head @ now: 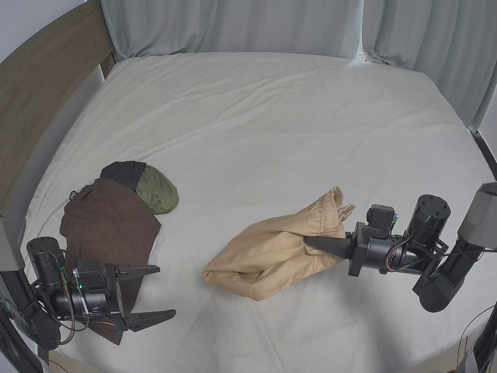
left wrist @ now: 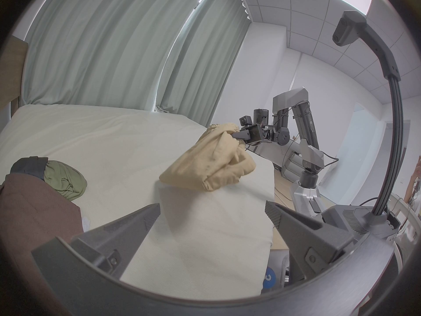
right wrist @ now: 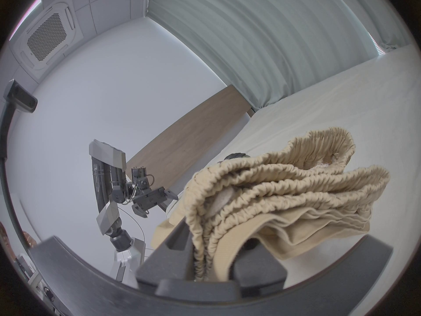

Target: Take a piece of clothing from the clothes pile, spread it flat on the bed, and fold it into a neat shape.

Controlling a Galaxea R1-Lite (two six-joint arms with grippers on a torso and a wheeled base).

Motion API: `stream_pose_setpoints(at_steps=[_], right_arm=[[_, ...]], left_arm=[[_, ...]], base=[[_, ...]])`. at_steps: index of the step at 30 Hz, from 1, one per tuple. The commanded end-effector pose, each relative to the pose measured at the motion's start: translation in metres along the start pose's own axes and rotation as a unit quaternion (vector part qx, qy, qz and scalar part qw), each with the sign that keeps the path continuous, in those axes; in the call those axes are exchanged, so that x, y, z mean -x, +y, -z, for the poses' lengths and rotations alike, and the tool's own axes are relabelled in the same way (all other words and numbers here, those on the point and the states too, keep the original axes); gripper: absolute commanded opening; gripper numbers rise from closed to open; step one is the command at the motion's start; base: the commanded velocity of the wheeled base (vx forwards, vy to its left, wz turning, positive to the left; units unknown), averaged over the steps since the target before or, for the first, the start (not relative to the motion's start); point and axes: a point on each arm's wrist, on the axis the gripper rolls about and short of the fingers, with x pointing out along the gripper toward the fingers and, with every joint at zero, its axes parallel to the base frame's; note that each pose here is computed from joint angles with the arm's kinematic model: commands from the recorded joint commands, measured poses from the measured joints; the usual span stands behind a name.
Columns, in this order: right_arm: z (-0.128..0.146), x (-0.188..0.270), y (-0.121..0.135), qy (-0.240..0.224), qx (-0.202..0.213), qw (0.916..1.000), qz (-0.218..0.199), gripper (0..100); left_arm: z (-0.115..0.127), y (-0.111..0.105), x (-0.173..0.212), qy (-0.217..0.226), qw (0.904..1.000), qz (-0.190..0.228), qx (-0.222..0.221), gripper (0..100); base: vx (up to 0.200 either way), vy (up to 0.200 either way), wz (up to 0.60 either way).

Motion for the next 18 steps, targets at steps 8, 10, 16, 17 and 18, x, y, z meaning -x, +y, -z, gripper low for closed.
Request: stream_pose_setpoints(at_steps=[8,10,16,17,18], right_arm=[[-0.034,-0.016,-0.002,-0.053,0.001,0.9984,-0.022,0],[-0.039,-0.019,-0.003,-0.06,-0.004,0.9979,-0.027,0],[-0.044,-0.027,-0.013,-0.069,-0.007,0.9972,-0.027,0],[-0.044,-0.028,-0.015,-0.07,-0.006,0.9972,-0.027,0],[-0.044,-0.03,-0.017,-0.071,-0.006,0.9972,-0.026,0]], left_arm=[[0.002,-0.003,0.002,0.004,1.0,0.002,0.007,100],[0.002,-0.003,0.002,0.004,1.0,0.002,0.007,100],[0.003,-0.003,0.001,0.005,1.0,0.003,0.008,100],[0.003,-0.003,0.001,0.005,1.0,0.003,0.008,100],[0.003,-0.003,0.001,0.005,1.0,0.004,0.008,100]], base=[[0.0,0.0,0.0],[0.0,0.0,0.0],[0.0,0.0,0.0],[0.0,0.0,0.0],[0.0,0.0,0.0]])
